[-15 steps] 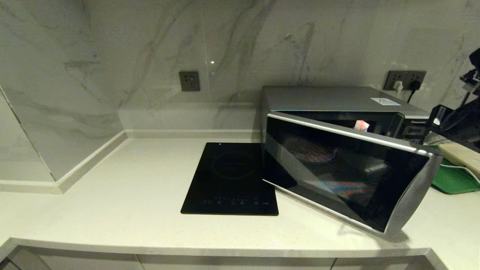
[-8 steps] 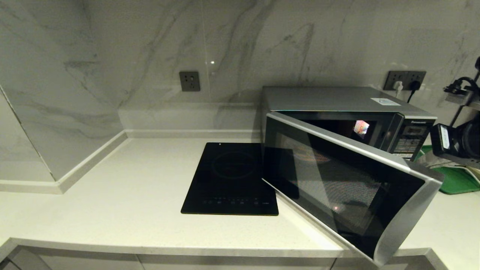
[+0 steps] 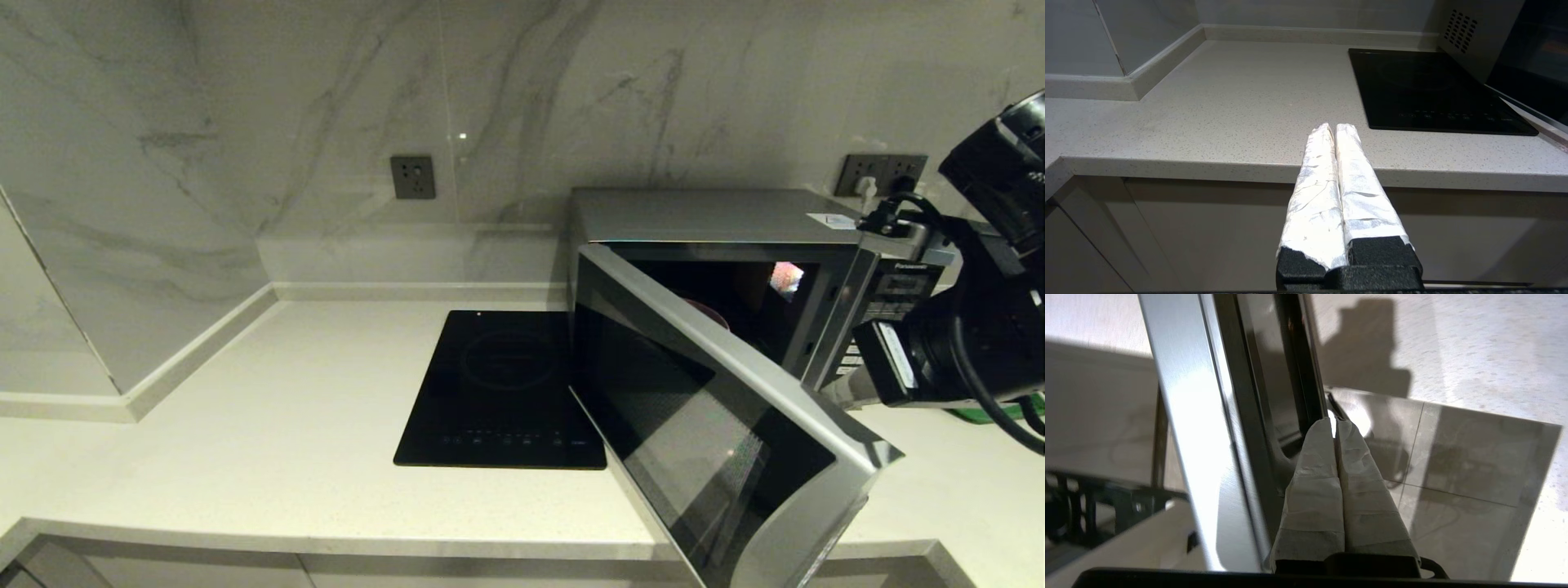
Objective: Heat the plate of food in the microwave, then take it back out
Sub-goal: Open the microwave oven
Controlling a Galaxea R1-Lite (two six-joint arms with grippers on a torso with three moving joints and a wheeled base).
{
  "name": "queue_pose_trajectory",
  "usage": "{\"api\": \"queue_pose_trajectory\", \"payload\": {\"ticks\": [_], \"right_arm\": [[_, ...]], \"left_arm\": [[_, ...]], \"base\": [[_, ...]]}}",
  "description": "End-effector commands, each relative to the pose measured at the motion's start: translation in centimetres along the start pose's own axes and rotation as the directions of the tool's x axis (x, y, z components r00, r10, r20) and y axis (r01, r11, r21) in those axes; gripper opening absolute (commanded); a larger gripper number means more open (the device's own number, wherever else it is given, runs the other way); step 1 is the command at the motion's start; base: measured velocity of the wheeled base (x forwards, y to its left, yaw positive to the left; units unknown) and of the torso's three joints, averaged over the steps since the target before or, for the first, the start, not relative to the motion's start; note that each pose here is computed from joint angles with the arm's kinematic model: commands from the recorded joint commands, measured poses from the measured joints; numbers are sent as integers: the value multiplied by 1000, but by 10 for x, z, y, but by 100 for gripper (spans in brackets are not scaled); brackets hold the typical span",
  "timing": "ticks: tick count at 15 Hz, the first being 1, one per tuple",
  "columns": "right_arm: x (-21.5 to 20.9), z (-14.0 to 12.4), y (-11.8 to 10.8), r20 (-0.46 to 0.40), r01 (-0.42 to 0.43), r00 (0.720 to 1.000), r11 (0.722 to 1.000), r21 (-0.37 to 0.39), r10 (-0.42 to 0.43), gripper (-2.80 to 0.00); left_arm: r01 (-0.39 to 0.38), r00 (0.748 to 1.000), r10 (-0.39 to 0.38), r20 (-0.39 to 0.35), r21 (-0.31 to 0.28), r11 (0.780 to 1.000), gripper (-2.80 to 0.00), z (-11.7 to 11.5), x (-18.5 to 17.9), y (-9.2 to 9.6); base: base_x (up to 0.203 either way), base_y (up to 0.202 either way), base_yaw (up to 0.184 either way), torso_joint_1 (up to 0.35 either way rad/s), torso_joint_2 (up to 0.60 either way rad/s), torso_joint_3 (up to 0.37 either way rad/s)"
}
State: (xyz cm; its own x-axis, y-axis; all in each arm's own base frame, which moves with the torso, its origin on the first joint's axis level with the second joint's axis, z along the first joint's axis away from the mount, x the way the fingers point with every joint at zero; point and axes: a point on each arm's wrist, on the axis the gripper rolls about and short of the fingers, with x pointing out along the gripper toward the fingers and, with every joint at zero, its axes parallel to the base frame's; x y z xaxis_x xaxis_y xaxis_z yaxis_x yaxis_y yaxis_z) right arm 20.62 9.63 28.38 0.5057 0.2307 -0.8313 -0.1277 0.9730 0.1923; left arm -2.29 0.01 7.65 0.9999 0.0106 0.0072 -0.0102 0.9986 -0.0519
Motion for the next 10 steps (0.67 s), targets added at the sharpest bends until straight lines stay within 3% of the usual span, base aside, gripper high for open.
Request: {"api": "queue_pose_trajectory", "payload": {"ticks": [1,10], "right_arm": [[1,-11,20,-34,-47,998,994,-97,44,-280],[-5,-31,57,-79,-156,987,956,-247,141,-280]], "left_arm": [[0,1000,0,0,-2,1000,-280,0,0,0],[0,1000,0,0,-1,1000,-280,0,0,0]], "base": [[0,0,0,0,0,0],[0,0,0,0,0,0]]}}
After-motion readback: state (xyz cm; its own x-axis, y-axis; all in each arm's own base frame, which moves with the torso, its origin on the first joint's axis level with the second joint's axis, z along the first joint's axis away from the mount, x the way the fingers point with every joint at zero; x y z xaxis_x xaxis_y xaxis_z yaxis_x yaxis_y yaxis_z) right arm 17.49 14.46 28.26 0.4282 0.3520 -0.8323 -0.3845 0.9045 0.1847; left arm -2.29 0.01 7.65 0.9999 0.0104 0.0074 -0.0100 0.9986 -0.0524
